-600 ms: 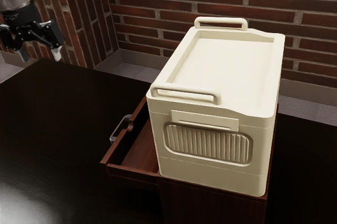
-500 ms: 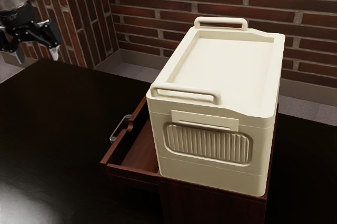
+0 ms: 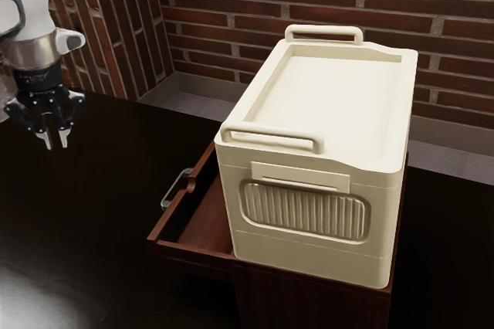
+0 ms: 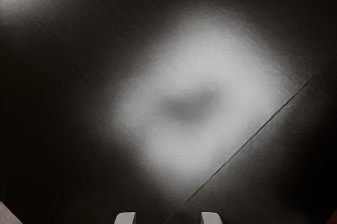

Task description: Push the drawer handle with one arm to close the drawer

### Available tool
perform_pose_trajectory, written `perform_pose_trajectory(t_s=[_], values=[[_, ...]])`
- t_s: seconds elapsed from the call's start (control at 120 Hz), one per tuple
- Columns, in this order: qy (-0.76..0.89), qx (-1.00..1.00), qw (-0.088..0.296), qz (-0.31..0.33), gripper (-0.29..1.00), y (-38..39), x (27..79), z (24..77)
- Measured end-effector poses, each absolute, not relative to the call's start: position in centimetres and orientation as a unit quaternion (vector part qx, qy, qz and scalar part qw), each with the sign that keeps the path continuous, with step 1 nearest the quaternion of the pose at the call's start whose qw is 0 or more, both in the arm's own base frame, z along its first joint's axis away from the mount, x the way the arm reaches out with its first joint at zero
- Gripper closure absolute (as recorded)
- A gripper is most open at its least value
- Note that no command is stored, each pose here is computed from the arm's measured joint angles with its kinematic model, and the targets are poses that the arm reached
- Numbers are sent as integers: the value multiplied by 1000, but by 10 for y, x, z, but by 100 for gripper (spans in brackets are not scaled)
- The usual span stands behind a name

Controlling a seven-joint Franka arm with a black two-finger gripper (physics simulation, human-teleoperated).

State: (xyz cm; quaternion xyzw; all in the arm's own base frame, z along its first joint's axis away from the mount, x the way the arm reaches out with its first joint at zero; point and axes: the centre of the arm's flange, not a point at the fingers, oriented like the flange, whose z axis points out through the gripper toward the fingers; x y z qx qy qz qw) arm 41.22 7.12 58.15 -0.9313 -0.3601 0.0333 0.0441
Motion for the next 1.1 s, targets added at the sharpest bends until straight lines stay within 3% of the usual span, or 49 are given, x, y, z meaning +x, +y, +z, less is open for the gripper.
perform_pose_trajectory(t_s=[0.125, 0.308, 0.608, 1.1], values=[[-239, -968, 71, 15, 71, 61, 439, 513], [-23, -995, 91, -41, 76, 37, 449, 461], [258, -952, 127, -105, 78, 22, 464, 442], [581, -789, 179, -94, 79, -17, 488, 394]])
